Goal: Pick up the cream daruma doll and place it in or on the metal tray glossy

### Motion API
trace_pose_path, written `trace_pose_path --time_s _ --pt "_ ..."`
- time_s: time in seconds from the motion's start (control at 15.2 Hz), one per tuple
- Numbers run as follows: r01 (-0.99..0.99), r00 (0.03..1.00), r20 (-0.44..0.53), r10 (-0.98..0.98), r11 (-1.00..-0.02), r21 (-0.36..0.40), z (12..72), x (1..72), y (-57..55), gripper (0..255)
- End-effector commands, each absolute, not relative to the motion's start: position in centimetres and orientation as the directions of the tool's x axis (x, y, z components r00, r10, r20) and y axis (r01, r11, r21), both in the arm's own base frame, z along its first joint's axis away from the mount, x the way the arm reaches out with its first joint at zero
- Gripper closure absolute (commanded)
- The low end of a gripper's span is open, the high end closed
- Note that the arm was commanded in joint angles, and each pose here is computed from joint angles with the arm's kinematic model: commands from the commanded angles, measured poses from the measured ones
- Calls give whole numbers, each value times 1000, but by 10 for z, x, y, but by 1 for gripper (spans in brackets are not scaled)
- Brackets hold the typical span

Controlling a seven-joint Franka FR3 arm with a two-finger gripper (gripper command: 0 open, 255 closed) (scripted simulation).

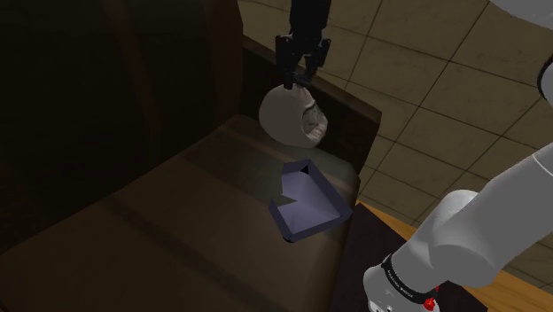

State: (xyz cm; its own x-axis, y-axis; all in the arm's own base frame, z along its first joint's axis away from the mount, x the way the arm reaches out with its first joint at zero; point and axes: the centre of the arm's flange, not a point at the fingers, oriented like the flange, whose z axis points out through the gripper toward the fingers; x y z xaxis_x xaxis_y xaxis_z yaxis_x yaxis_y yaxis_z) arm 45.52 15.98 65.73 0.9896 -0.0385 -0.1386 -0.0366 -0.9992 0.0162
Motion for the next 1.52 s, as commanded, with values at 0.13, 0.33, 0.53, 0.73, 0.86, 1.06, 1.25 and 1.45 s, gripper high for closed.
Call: trace_pose_path --time_s 0.13,0.33,0.53,0.73,0.86,1.06,1.25,1.45 --pt "-37 990 -137 -39 -999 16 670 402 167 255" --pt "-37 990 -137 -39 -999 16 680 364 172 255" --pt "-37 990 -137 -39 -999 16 670 360 173 255" --pt "-37 990 -137 -39 -999 16 655 360 173 255" --pt "-37 990 -137 -39 -999 16 644 360 173 255" --pt "-37 990 -137 -39 -999 16 628 360 173 255" --pt "-37 990 -137 -39 -999 16 612 360 173 255" --pt "-37 990 -137 -39 -999 16 596 360 173 255"
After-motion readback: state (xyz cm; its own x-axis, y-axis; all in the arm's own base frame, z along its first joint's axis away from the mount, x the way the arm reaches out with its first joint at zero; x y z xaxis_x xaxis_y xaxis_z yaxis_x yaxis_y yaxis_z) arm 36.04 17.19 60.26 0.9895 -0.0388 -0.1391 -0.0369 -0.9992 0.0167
